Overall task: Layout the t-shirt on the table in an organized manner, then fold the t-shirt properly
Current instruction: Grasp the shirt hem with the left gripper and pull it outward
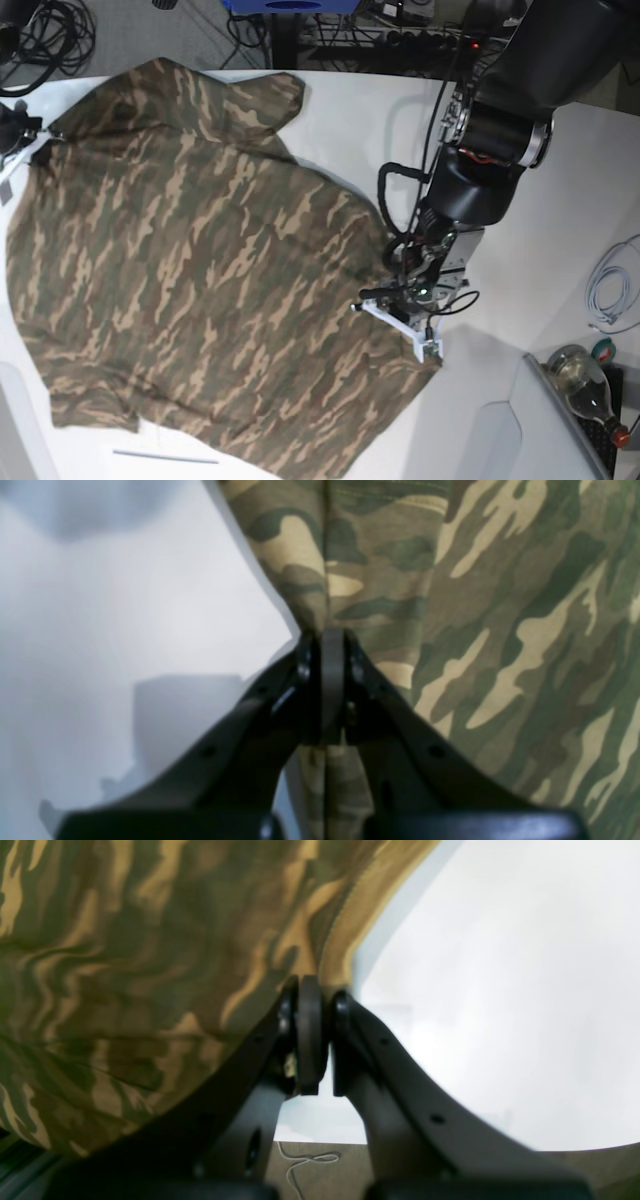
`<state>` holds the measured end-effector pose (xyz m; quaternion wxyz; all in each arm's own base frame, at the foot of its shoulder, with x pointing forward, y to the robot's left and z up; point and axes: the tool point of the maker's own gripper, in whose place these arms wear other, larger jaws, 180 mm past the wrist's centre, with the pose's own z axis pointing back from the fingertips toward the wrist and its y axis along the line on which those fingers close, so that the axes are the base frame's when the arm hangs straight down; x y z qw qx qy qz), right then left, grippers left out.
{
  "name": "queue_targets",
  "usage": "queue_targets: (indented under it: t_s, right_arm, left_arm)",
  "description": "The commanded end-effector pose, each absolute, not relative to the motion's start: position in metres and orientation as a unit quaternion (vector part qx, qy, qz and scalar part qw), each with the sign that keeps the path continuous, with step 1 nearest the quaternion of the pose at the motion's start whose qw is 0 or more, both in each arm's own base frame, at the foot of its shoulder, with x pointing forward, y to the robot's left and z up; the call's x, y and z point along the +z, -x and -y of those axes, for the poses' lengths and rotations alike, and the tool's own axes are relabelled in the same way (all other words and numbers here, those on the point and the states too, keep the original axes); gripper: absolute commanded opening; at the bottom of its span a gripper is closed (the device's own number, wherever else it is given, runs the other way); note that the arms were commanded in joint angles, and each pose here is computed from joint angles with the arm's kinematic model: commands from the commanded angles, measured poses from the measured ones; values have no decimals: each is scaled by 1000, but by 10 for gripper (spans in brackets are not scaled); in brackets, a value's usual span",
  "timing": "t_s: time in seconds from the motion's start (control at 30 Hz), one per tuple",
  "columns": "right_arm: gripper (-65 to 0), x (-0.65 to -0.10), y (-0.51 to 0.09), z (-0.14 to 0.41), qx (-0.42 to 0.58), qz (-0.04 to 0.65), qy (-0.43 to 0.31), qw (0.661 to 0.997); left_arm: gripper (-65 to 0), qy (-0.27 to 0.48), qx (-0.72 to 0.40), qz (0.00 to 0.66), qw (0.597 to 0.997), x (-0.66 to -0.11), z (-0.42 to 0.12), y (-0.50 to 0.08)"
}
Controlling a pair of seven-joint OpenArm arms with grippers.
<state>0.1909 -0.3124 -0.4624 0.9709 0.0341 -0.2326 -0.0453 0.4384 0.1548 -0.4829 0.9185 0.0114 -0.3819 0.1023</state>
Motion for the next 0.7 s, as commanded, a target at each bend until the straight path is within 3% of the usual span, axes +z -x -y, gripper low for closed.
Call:
queue_targets:
  t_s: [0.0, 0.13, 0.33, 0.5, 0.6, 0.67]
  right_arm:
    - [-650, -447, -206, 327, -37, 259, -19, 965]
    - [-650, -442, -221, 335, -40, 267, -17, 963]
    - [-650, -442, -235, 350, -55, 265, -18, 962]
    - [-650, -442, -234, 351, -55, 263, -16, 963]
    - [-650, -447, -226, 351, -56, 254, -17, 965]
    - [-650, -448, -224, 351, -56, 251, -17, 966]
  left_arm:
    - [-650, -20, 106, 380, 919, -481, -163, -437]
    - [-650, -10, 106, 357, 928, -491, -157, -402]
    - [-650, -28, 146, 395, 907, -463, -160, -366]
    - [-650, -33, 203, 369, 906, -450, -176, -345]
    - [-527, -20, 251, 361, 898, -435, -192, -334]
    - [-500, -7, 266, 373, 889, -418, -196, -332]
